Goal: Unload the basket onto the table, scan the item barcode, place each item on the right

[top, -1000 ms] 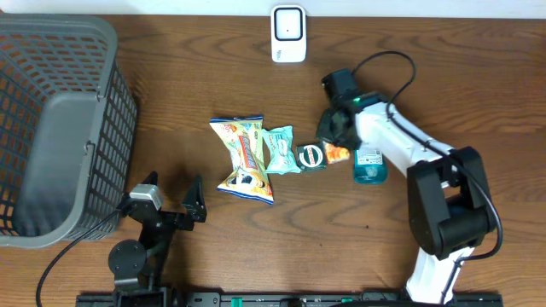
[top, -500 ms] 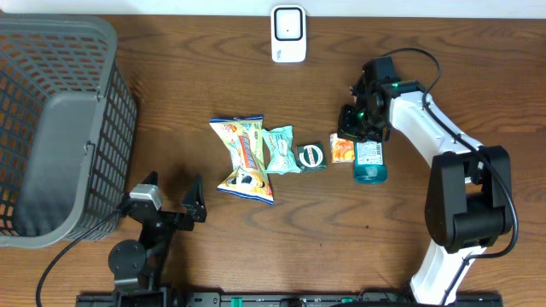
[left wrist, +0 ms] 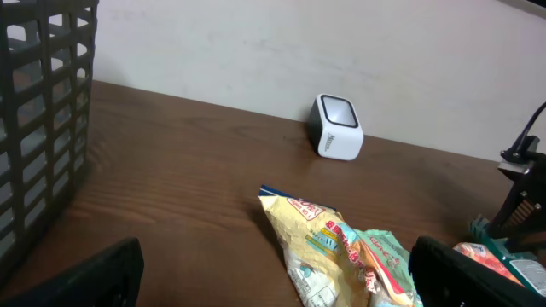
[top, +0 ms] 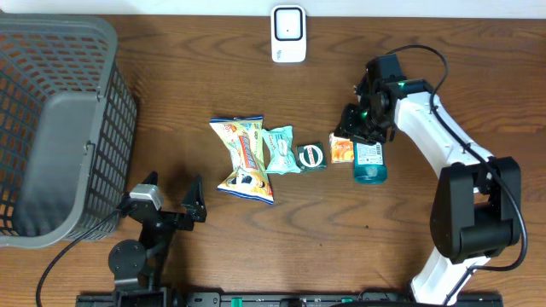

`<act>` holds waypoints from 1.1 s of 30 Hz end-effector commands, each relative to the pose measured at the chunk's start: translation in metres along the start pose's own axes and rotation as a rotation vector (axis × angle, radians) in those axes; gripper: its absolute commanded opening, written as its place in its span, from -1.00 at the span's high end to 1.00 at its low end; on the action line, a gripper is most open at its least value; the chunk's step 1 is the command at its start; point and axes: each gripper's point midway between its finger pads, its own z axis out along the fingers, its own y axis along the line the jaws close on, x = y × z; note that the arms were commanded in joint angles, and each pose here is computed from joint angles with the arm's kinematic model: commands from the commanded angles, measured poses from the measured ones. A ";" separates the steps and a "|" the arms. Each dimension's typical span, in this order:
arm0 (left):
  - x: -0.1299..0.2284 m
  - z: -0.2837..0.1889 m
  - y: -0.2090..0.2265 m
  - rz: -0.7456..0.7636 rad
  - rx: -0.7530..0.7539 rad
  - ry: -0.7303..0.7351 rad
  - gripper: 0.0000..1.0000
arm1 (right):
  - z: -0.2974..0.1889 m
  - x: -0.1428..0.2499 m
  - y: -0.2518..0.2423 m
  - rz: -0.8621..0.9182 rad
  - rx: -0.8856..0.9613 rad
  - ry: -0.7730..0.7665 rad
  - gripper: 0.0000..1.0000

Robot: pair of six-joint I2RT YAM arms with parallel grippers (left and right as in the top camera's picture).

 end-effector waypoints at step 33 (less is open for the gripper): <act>0.015 0.001 0.002 -0.010 0.000 0.044 -0.95 | 0.037 -0.018 -0.033 0.324 0.198 -0.134 0.30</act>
